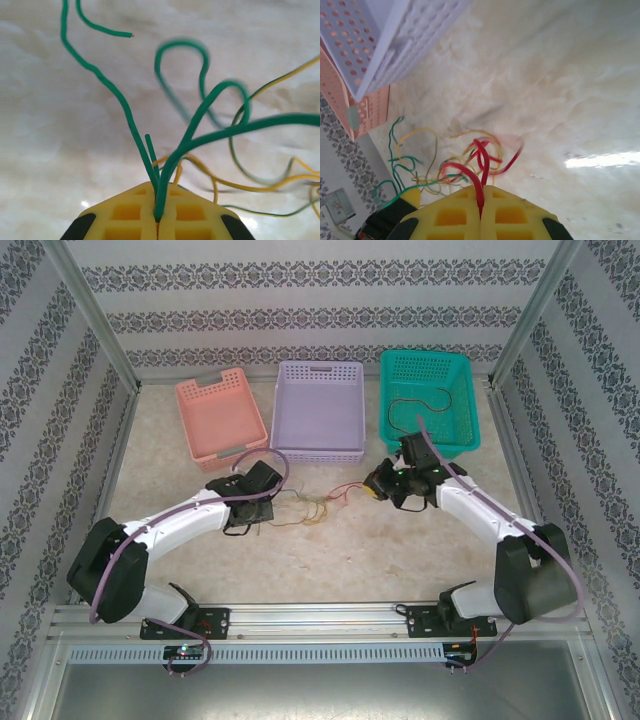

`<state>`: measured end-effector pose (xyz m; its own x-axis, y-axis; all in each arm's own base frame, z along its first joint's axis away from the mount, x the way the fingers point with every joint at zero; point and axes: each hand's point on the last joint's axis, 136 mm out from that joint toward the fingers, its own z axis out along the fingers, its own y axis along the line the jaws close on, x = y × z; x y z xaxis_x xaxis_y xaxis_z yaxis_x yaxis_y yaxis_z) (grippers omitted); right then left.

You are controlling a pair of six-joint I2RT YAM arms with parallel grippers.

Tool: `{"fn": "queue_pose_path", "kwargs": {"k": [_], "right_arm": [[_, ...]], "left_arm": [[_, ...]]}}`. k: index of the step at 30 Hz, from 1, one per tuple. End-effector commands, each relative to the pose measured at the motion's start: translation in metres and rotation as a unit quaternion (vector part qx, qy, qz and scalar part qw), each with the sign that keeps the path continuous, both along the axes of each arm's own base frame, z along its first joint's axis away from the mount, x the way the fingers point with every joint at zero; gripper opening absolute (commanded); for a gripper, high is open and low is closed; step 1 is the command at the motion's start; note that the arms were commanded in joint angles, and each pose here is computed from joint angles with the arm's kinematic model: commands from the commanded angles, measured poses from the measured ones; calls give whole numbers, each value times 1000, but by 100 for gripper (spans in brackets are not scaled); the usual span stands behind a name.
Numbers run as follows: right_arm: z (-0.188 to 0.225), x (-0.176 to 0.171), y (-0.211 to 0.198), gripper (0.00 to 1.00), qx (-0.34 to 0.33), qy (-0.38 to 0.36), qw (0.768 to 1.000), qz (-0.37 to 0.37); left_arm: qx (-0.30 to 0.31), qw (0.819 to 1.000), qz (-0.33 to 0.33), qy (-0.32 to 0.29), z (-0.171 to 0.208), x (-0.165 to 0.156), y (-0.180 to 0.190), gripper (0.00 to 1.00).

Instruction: Untangle the cables

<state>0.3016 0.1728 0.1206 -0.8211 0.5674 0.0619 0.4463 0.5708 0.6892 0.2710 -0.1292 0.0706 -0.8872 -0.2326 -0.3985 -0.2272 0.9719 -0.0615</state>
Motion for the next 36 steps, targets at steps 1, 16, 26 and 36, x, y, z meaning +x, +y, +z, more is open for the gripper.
{"fn": "queue_pose_path", "kwargs": {"k": [1,16,26,36], "right_arm": [[-11,-14,-29,0,-47,9,999,-2],[29,-8,-75,0,-101,-62,993,-10],[74,3,-53,0,-82,-137,987,21],[124,22,-28,0,34,-123,990,-58]], "left_arm": [[36,999,33,17,0,-12,29,0],[-53,997,51,9,10,3,15,23],[-159,984,26,-81,90,27,-26,67],[-398,909,-1,-126,150,43,-131,58]]}}
